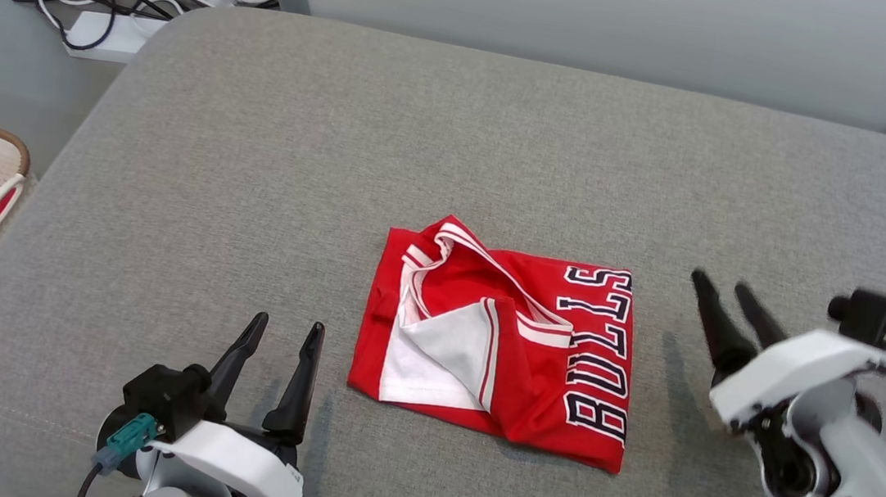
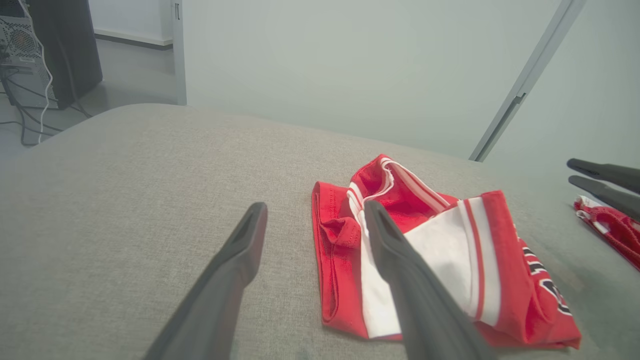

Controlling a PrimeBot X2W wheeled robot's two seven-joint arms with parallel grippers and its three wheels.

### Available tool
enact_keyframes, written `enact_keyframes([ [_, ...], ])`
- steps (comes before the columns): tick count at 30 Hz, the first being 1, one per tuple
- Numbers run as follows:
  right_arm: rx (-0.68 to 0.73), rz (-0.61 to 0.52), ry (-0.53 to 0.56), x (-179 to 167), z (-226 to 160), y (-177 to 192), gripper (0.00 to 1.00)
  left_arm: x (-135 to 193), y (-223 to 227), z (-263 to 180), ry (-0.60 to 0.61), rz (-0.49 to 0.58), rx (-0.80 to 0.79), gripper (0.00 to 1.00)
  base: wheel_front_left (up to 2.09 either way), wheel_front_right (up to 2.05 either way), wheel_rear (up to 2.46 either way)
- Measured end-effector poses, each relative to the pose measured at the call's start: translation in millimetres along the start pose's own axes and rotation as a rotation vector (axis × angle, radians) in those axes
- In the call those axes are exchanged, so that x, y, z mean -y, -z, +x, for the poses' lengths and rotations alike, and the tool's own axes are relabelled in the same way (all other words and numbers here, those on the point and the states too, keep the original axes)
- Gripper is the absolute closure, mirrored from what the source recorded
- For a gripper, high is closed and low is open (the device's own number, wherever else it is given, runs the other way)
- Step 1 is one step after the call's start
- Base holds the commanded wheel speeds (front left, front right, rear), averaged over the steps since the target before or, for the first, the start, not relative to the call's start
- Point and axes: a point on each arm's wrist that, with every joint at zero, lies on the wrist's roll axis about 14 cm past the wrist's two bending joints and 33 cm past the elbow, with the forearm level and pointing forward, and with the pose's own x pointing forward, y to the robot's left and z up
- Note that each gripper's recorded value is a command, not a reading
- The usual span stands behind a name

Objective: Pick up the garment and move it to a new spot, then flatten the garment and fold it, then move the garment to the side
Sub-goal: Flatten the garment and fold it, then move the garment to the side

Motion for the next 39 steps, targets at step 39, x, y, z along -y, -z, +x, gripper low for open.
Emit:
enact_keyframes([
  [39,-0.24,0.183,-0.004,-9.5,27.1,91.0,0.37,-29.3,14.0,-3.9,-0.09,0.0,-0.047,0.0,0.0,0.0,0.0],
])
